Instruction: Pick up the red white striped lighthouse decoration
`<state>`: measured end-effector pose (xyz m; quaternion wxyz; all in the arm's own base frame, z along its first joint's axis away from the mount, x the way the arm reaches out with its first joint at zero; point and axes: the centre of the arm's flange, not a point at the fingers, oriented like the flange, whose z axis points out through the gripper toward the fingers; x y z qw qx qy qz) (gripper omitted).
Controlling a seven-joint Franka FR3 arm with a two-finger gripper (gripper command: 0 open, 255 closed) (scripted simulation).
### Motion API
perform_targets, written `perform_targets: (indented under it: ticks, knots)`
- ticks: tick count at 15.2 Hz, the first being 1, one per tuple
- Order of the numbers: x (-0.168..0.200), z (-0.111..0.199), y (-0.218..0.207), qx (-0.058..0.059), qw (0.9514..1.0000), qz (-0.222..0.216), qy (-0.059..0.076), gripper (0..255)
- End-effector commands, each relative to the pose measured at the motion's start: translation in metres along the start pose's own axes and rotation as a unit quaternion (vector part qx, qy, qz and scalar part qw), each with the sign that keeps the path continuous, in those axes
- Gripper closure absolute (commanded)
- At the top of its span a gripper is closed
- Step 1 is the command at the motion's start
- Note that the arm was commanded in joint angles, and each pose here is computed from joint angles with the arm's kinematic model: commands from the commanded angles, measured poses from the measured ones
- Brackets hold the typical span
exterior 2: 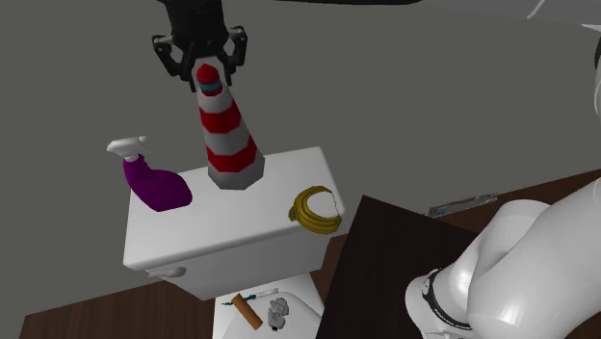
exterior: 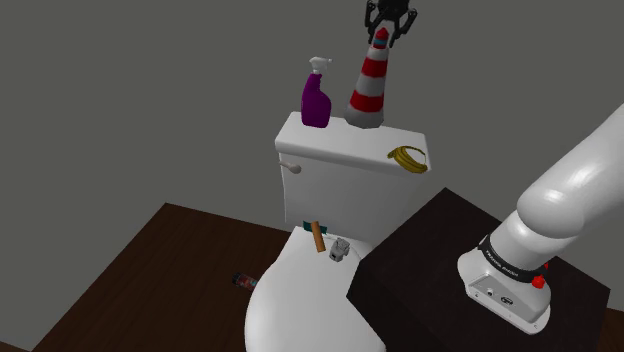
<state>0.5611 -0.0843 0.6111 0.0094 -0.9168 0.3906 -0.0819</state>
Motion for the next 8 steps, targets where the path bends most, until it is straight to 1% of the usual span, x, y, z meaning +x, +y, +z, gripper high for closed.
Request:
perform_targets:
  ticks: [1, 6, 8]
  knots:
    - [0.0, -0.012, 0.0, 0.001, 1.0, 0.0, 0.001, 255]
    - [0.004, -0.038, -0.002, 0.001, 1.0, 0.0, 0.001, 255]
    - [0.004, -0.039, -0.002, 0.001, 1.0, 0.0, 0.001, 255]
